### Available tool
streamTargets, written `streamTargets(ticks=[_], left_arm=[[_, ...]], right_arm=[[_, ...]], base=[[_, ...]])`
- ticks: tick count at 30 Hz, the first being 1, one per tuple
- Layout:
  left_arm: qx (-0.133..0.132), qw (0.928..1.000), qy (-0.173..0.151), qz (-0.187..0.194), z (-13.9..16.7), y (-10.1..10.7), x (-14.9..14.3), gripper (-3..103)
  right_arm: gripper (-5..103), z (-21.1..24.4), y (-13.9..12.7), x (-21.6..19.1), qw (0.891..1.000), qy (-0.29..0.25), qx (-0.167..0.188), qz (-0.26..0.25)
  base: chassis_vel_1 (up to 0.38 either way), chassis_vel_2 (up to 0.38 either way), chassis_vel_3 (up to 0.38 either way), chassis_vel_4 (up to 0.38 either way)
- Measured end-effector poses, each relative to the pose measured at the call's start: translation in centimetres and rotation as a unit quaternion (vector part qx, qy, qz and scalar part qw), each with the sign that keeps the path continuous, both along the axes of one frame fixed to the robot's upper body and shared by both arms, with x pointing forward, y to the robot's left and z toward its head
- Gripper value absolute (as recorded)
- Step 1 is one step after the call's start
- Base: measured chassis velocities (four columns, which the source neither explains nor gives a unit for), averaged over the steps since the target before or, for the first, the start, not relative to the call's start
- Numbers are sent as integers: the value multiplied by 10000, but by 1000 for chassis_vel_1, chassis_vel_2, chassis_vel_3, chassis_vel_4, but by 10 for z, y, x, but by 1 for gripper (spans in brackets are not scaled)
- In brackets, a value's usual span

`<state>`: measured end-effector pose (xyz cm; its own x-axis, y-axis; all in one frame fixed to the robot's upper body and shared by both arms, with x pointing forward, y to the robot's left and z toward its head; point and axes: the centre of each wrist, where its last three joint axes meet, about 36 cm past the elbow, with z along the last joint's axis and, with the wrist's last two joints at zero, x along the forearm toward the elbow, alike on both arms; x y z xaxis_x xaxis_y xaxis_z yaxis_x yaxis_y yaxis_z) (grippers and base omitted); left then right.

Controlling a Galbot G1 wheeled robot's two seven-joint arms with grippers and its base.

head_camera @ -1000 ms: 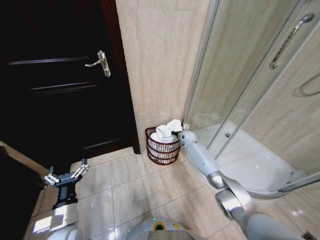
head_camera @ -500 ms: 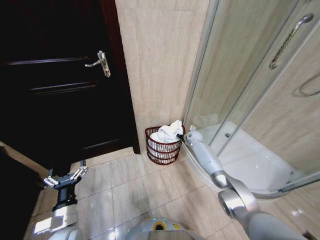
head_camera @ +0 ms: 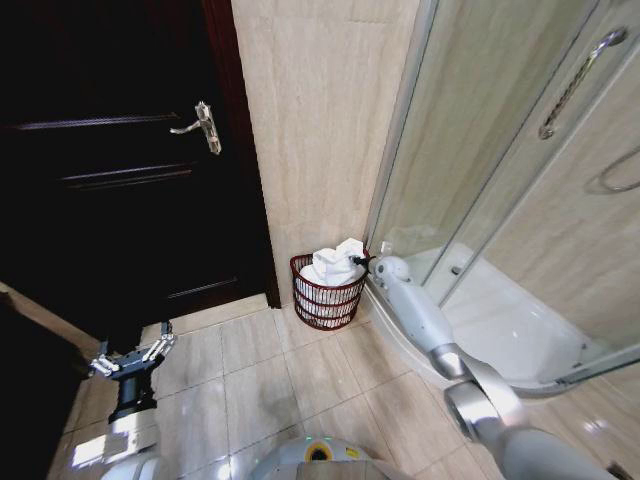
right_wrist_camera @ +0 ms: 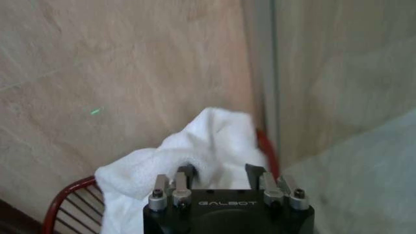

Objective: Discard the used towel into the hamper.

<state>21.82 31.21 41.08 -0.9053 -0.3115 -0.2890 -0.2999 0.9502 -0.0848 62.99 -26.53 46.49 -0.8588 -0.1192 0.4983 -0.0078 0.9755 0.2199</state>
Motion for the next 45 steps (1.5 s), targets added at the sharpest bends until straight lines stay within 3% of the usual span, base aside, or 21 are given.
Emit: streamTargets(ticks=[6, 7, 8, 9, 12, 17, 20, 24, 26, 28, 29, 31, 33, 38, 42, 45], left_arm=[[-105, 9999, 53, 55, 0, 0, 5, 100], [-162, 9998, 88, 69, 0, -2, 7, 100], [-162, 9998, 88, 69, 0, -2, 7, 100], [-203, 9997, 120, 67, 0, -3, 8, 100], [-313, 9993, 177, 50, 2, -10, 14, 100], [-392, 9990, 211, -26, 5, -18, 20, 100], [-404, 9987, 272, -121, 7, -26, 23, 100], [-416, 9985, 314, -192, 11, -32, 24, 100], [-418, 9983, 349, -220, 12, -34, 27, 100], [-437, 9978, 449, -208, 12, -35, 29, 100], [-437, 9978, 449, -208, 12, -35, 29, 100], [-467, 9969, 577, -262, 7, -32, 32, 100], [-447, 9962, 658, -355, -2, -28, 36, 100], [-462, 9949, 709, -554, -14, -28, 40, 100], [-488, 9918, 762, -899, -19, -26, 40, 100], [-416, 9873, 801, -1310, -26, -13, 44, 100]], right_arm=[[72, 26, -22, -31, 9984, -558, 80, 62], [83, 31, -25, -35, 9975, -688, 122, 143], [83, 31, -25, -35, 9975, -688, 122, 143], [83, 34, -27, -36, 9969, -735, 162, 227], [97, 35, -28, -31, 9951, -762, 261, 570], [100, 27, -23, -17, 9938, -690, 183, 853], [100, 9, -12, -4, 9916, -769, -158, 1029], [100, -1, 1, -8, 9890, -969, -326, 1067], [100, -3, 14, -28, 9852, -1191, -478, 1133], [100, -10, 24, -51, 9749, -1788, -770, 1079], [100, -10, 24, -51, 9749, -1788, -770, 1079], [100, -24, 28, -78, 9570, -2502, -1122, 945], [100, -35, 27, -107, 9474, -2785, -1302, 894], [100, -34, 23, -161, 9475, -2891, -1182, 683], [100, -27, 12, -207, 9481, -2947, -1098, 465], [100, -31, -3, -242, 9513, -2871, -1073, 342]], base=[[0, 0, 0, 0], [0, 0, 0, 0], [0, 0, 0, 0], [0, 0, 0, 0], [0, 0, 0, 0], [0, 0, 0, 0], [0, 0, 0, 0], [0, 0, 0, 0], [0, 0, 0, 0], [0, 0, 0, 0], [0, 0, 0, 0], [0, 0, 0, 0], [0, 0, 0, 0], [0, 0, 0, 0], [0, 0, 0, 0], [0, 0, 0, 0]])
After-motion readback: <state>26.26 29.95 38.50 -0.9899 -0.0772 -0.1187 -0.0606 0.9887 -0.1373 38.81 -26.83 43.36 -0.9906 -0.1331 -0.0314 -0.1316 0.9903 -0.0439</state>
